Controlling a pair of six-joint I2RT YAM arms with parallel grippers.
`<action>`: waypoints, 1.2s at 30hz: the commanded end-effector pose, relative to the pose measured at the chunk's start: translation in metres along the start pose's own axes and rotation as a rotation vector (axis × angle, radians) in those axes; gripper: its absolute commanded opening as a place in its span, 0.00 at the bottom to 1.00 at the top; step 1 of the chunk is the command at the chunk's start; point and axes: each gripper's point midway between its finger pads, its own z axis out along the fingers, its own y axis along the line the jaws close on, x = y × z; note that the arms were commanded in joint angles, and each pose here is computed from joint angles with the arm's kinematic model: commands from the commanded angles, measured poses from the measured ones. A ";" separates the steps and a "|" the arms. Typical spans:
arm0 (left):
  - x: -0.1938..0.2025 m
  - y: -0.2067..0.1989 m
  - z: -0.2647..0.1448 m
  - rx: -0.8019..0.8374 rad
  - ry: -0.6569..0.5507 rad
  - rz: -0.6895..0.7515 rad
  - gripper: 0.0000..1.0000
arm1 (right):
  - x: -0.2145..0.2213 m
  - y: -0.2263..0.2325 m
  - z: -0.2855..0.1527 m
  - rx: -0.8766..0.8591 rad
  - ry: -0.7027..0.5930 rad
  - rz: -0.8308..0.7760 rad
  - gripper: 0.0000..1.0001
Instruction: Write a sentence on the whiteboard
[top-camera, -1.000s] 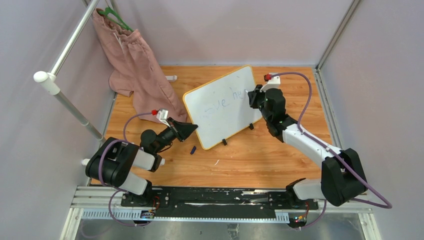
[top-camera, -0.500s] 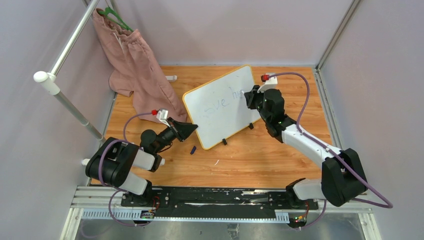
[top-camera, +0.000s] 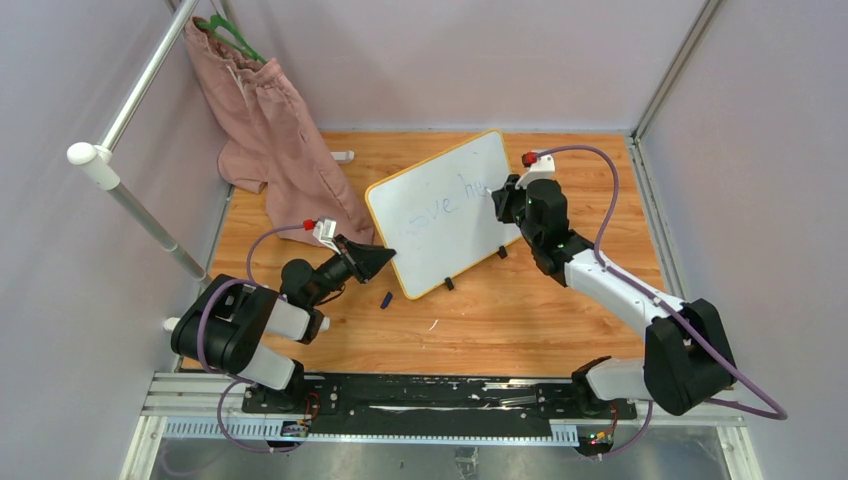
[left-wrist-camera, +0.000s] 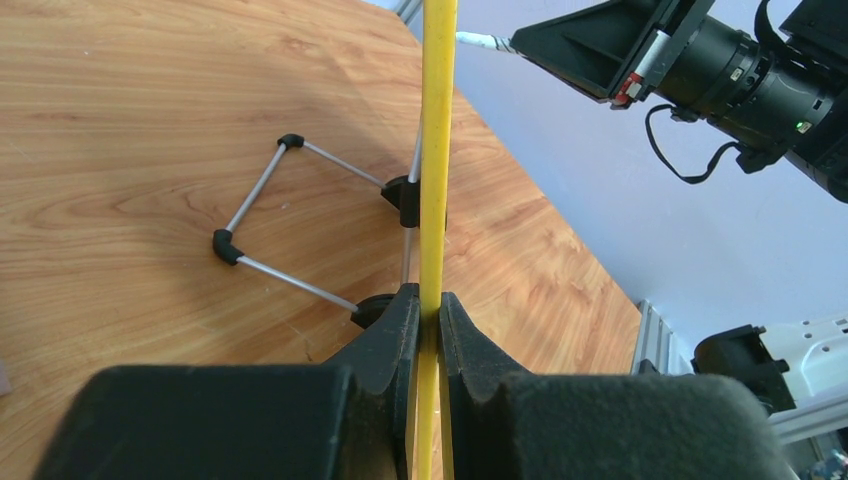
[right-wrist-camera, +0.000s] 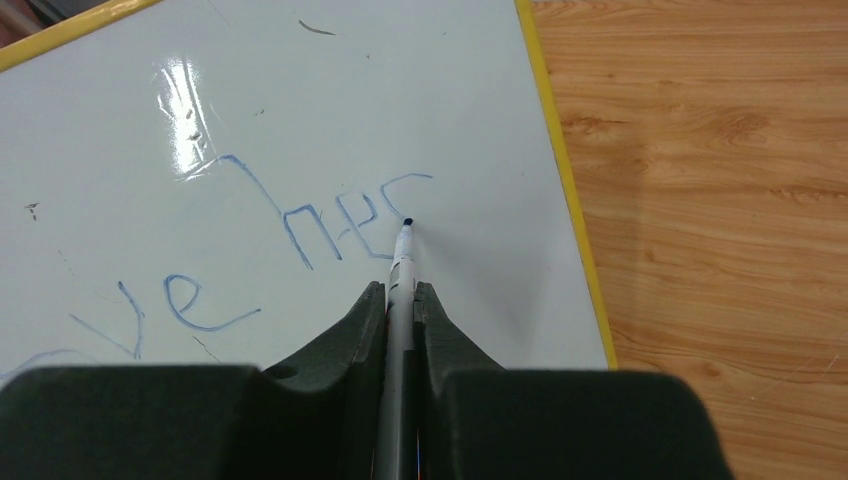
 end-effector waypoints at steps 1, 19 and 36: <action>-0.012 -0.014 0.002 0.056 -0.041 0.052 0.00 | 0.019 -0.007 -0.003 0.038 0.064 -0.006 0.00; -0.010 -0.015 0.002 0.059 -0.036 0.052 0.00 | -0.014 -0.007 0.009 0.059 0.012 -0.011 0.00; -0.009 -0.015 0.002 0.061 -0.033 0.053 0.00 | -0.034 -0.010 0.013 0.077 -0.026 -0.019 0.00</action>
